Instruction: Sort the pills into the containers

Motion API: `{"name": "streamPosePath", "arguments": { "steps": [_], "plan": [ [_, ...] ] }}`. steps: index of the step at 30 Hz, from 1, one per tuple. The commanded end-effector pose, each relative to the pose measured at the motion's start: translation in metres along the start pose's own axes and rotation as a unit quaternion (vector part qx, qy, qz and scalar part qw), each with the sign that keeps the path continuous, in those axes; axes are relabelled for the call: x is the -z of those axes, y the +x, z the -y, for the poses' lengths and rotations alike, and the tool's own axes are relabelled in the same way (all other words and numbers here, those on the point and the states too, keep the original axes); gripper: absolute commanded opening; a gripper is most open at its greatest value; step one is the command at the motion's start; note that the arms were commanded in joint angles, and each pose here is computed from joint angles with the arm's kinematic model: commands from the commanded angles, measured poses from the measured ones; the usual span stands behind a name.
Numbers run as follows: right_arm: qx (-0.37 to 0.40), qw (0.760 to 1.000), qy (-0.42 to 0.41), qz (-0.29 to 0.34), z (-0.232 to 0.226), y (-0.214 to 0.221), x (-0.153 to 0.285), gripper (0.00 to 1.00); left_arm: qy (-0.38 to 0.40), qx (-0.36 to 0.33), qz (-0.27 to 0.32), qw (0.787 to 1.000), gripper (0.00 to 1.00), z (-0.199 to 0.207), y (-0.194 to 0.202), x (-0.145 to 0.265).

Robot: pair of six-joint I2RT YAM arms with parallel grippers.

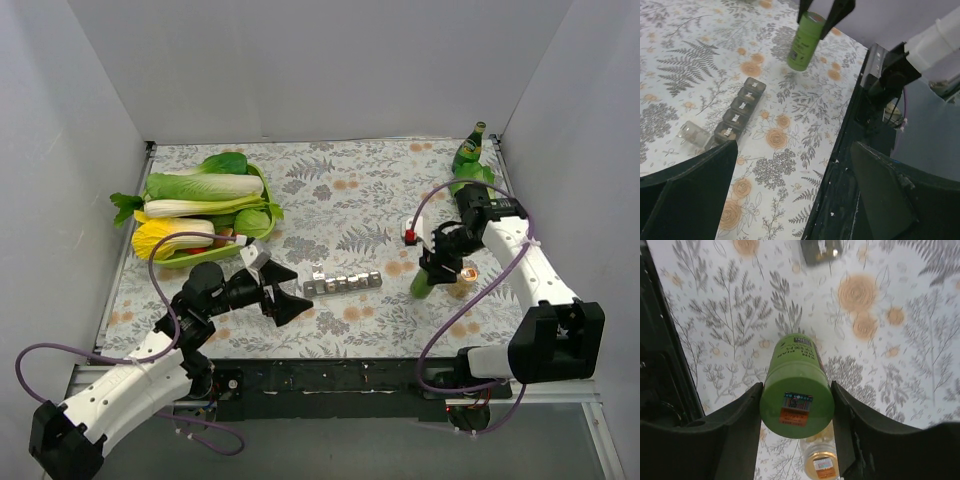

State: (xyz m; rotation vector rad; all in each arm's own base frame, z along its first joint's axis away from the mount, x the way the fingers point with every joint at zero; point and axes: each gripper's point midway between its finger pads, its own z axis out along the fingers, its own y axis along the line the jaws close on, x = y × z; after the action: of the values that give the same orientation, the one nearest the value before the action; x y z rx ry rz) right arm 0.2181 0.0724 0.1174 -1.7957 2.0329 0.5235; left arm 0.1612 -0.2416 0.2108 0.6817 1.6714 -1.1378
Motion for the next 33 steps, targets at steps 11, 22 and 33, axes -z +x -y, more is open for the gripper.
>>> {"name": "streamPosePath", "arguments": {
  "steps": [11, 22, 33],
  "plan": [
    [-0.014, 0.952, -0.174, 0.253, -0.075, -0.187, 0.008, 0.04, 0.092, -0.15, 0.026, 0.984, 0.98, 0.029, 0.001, -0.054],
    [-0.022, 0.937, -0.179, 0.301, -0.069, -0.217, 0.013, 0.03, 0.068, -0.14, 0.011, 0.988, 0.98, 0.031, 0.007, -0.098],
    [-0.044, 0.93, -0.194, 0.31, -0.075, -0.216, 0.01, 0.03, 0.019, -0.123, -0.007, 0.992, 0.65, 0.019, 0.016, -0.121]
  ]
}}
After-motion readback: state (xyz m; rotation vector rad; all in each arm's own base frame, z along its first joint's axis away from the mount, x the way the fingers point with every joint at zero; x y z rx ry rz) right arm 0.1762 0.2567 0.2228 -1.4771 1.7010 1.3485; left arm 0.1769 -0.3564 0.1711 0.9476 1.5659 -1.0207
